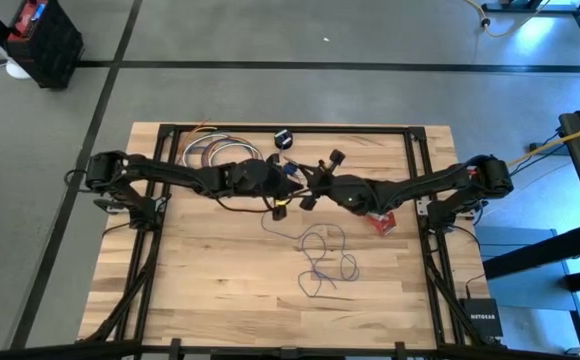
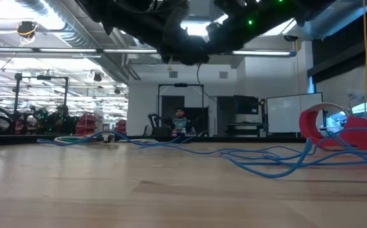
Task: Coil cords
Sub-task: Coil the blue wire onto the spool
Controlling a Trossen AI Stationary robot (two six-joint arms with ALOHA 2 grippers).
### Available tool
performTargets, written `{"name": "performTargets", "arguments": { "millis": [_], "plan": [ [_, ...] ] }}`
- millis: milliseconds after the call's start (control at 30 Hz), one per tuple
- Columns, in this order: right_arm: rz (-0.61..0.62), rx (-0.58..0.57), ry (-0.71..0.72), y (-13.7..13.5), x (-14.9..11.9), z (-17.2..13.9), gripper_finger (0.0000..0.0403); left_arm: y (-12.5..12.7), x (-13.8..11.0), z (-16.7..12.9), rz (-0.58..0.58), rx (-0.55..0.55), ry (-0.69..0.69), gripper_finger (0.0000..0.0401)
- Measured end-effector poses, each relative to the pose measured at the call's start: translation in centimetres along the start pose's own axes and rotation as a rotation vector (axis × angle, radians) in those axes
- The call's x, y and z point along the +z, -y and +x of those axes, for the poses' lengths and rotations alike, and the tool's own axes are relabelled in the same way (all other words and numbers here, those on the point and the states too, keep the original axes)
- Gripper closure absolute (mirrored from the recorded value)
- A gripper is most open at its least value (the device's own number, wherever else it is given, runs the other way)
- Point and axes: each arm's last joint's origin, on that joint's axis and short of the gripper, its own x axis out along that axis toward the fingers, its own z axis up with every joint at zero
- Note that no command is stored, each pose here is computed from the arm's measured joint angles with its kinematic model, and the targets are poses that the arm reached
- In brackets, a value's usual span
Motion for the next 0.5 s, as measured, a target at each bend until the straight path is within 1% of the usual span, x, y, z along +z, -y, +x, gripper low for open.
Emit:
{"name": "performTargets", "arguments": {
  "millis": [267,500],
  "plan": [
    [0.011,-0.013,0.043,0.8,1.8,-0.3,0.039,-0.5,0.0,0.2,-0.018,0.021,0.006,0.0396],
    [0.016,0.021,0.067,2.4,3.4,-2.8,0.039,-0.5,0.2,0.2,0.0,0.008,0.018,0.0396]
  ]
}}
